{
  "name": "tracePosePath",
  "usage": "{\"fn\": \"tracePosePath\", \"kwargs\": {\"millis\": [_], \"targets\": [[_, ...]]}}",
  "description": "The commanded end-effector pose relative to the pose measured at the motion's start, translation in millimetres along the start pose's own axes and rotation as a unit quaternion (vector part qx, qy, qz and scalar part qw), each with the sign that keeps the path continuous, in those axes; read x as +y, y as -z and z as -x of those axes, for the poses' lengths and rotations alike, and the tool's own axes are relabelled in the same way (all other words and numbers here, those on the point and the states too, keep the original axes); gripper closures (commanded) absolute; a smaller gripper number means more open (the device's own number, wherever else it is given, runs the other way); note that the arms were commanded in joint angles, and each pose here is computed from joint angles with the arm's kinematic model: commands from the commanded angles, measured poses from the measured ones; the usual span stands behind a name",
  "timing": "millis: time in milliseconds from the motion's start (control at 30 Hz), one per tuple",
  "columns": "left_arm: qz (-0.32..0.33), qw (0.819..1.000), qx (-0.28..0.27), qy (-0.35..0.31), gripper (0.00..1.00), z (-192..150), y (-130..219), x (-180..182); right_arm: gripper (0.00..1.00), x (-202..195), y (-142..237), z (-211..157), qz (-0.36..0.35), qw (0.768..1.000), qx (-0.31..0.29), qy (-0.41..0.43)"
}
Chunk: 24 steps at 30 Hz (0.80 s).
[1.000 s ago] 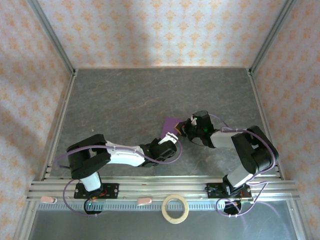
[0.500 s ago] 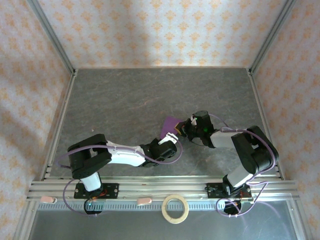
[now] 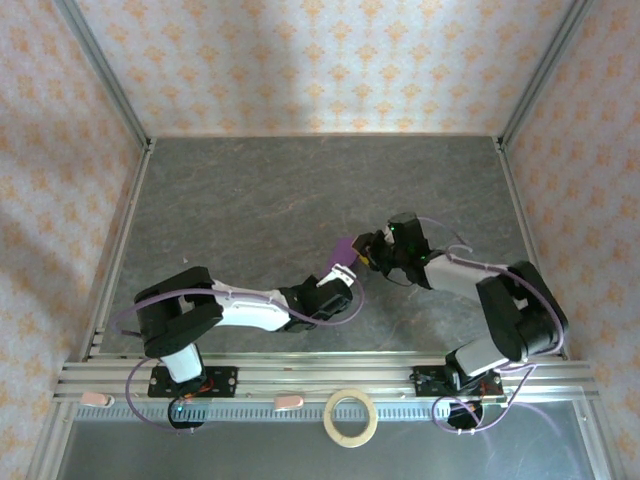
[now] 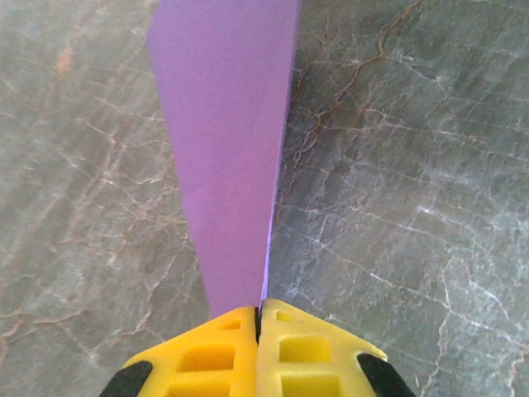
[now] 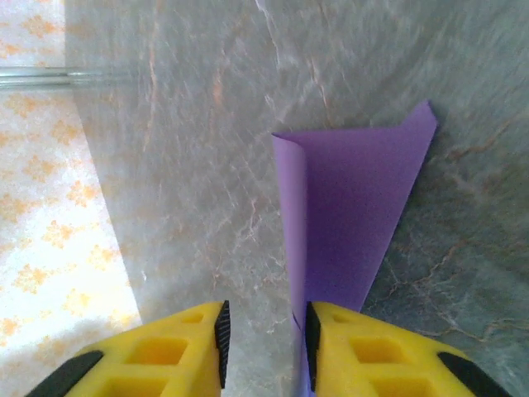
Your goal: Fold a paper plane with a square sheet of paper (pick it up from the middle)
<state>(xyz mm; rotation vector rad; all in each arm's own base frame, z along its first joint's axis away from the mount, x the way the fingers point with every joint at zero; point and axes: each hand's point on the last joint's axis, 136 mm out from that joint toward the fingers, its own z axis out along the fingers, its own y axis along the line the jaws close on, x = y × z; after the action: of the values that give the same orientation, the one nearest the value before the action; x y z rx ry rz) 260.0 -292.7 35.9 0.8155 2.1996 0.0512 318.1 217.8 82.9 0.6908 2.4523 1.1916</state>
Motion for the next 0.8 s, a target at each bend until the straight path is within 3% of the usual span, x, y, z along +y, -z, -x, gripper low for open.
{"fn": "tracePosePath", "kwargs": {"millis": [0, 100, 267, 567, 700, 767], "targets": [[-0.099, 0.993, -0.015, 0.07, 1.0, 19.2, 6.7, -7.7, 0.64, -21.5, 22.5, 22.7, -0.072, 0.995, -0.06, 0.024], [-0.191, 0.975, -0.013, 0.116, 1.0, 24.8, 10.0, -14.7, 0.62, -22.7, 35.8, 28.8, -0.076, 0.993, -0.086, 0.027], [-0.28, 0.948, -0.002, 0.148, 1.0, 26.8, 8.6, -22.4, 0.61, -21.5, 46.5, 28.8, -0.058, 0.992, -0.107, 0.019], [-0.304, 0.938, 0.014, 0.165, 1.0, 23.5, -0.4, -26.6, 0.6, -19.8, 50.6, 22.0, -0.031, 0.994, -0.104, 0.009], [-0.291, 0.943, 0.014, 0.158, 1.0, 21.1, -1.2, -22.3, 0.44, -12.2, 45.7, 11.4, 0.012, 0.997, -0.076, -0.026], [-0.288, 0.945, 0.014, 0.154, 1.0, 20.9, -1.3, -20.8, 0.41, -12.2, 41.6, 6.6, 0.017, 0.997, -0.06, -0.041]]}}
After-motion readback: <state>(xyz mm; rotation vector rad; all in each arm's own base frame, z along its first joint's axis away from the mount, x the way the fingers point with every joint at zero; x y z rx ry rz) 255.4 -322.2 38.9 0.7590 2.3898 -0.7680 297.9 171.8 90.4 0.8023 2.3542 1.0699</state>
